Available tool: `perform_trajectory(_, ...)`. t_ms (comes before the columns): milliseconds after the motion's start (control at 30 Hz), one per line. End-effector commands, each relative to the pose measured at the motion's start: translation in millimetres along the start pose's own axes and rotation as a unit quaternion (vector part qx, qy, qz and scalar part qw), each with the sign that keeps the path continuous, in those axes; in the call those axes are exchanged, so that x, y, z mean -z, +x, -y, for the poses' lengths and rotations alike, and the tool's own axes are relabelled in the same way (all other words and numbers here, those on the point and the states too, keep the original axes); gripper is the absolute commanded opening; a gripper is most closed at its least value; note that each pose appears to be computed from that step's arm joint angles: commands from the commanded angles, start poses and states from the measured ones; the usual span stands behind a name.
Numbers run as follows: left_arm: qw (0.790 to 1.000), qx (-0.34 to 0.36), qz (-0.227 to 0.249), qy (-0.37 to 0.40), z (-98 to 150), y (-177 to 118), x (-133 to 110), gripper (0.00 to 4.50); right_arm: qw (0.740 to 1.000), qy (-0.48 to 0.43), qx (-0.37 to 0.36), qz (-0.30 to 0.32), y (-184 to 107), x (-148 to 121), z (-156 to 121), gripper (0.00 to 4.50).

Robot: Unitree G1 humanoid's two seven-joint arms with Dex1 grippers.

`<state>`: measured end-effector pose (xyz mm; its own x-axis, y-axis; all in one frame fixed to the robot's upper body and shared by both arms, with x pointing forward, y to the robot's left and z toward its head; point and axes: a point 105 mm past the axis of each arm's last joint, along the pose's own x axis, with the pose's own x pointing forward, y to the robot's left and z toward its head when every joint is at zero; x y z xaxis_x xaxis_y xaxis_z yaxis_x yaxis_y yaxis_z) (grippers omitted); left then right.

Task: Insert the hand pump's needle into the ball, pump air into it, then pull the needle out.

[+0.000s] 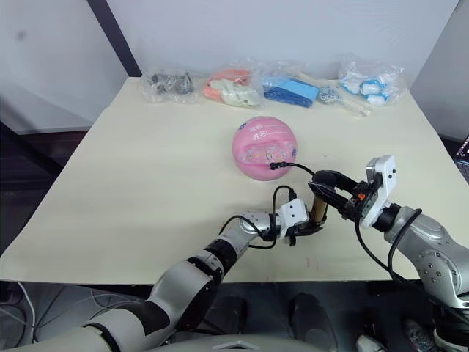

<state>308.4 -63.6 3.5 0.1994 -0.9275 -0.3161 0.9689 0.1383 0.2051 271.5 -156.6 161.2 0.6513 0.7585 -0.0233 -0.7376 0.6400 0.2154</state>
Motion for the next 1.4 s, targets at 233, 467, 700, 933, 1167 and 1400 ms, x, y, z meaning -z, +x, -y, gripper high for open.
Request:
perform_trajectory(233, 0.997, 0.032, -0.061, -0.032, 22, -5, 35, 1.10, 0.995, -0.070, -0.025, 0.062, -18, -92, -19, 2.02)
perform_trajectory(467, 0.997, 0.029, -0.063, -0.033, 21, -5, 36, 1.10, 0.990, -0.097, -0.046, 0.092, -25, -138, -37, 2.02)
perform_trajectory(700, 0.997, 0.027, -0.063, -0.034, 21, -5, 36, 1.10, 0.985, -0.112, -0.059, 0.115, -31, -166, -51, 2.02)
perform_trajectory(933, 0.997, 0.027, -0.062, -0.035, 21, -5, 36, 1.10, 0.995, -0.072, -0.028, 0.058, -25, -115, -31, 2.02)
perform_trajectory(1167, 0.997, 0.027, -0.062, -0.034, 20, -7, 37, 1.10, 1.000, -0.016, -0.005, 0.010, -19, -49, -15, 2.02)
perform_trajectory(1400, 0.997, 0.027, -0.062, -0.034, 19, -9, 37, 1.10, 0.999, 0.027, 0.013, -0.023, -14, 4, 0, 2.02)
